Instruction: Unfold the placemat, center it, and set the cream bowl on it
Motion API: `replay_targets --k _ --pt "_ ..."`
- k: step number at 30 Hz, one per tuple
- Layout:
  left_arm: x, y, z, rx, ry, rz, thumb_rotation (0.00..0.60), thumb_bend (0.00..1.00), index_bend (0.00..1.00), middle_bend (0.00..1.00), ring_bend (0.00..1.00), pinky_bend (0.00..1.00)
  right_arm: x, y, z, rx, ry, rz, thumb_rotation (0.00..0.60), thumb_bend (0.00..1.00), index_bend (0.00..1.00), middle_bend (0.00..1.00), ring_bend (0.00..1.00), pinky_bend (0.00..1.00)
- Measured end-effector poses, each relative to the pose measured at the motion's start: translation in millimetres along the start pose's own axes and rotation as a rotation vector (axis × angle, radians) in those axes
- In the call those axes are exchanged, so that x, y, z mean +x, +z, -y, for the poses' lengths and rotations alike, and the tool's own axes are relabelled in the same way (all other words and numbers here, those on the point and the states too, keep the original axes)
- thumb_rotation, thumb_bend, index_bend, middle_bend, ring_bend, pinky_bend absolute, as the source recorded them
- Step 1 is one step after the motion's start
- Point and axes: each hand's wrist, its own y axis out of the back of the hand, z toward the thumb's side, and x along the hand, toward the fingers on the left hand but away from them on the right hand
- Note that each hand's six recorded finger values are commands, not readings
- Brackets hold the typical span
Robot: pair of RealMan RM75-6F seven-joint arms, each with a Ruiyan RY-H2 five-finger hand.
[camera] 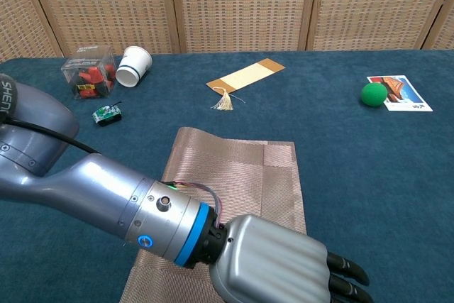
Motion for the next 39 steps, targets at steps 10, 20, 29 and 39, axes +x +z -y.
replay_targets --k 10,20,29,39 --pt "-4.1 -4.0 0.8 0.009 -0.006 -0.011 0.6 0.45 0.39 0.0 0.0 0.0 0.0 -0.2 0.0 -0.001 0.001 0.0 0.6 0.0 0.01 0.0 0.0 0.0" --pt "-5.5 -2.7 2.4 0.007 -0.002 -0.013 0.6 0.45 0.46 0.0 0.0 0.0 0.0 -0.1 -0.3 -0.002 0.0 0.0 0.6 0.0 0.01 0.0 0.0 0.0" --pt "-3.5 -2.7 4.2 0.015 0.001 -0.014 0.6 0.46 0.5 0.0 0.0 0.0 -0.1 -0.3 -0.4 -0.003 0.0 0.0 0.6 0.0 0.02 0.0 0.0 0.0" --pt "-1.9 -1.4 5.6 0.017 0.012 -0.01 0.6 0.46 0.65 0.0 0.0 0.0 -0.3 -0.6 -0.3 -0.011 0.002 -0.001 0.6 0.0 0.03 0.0 0.0 0.0"
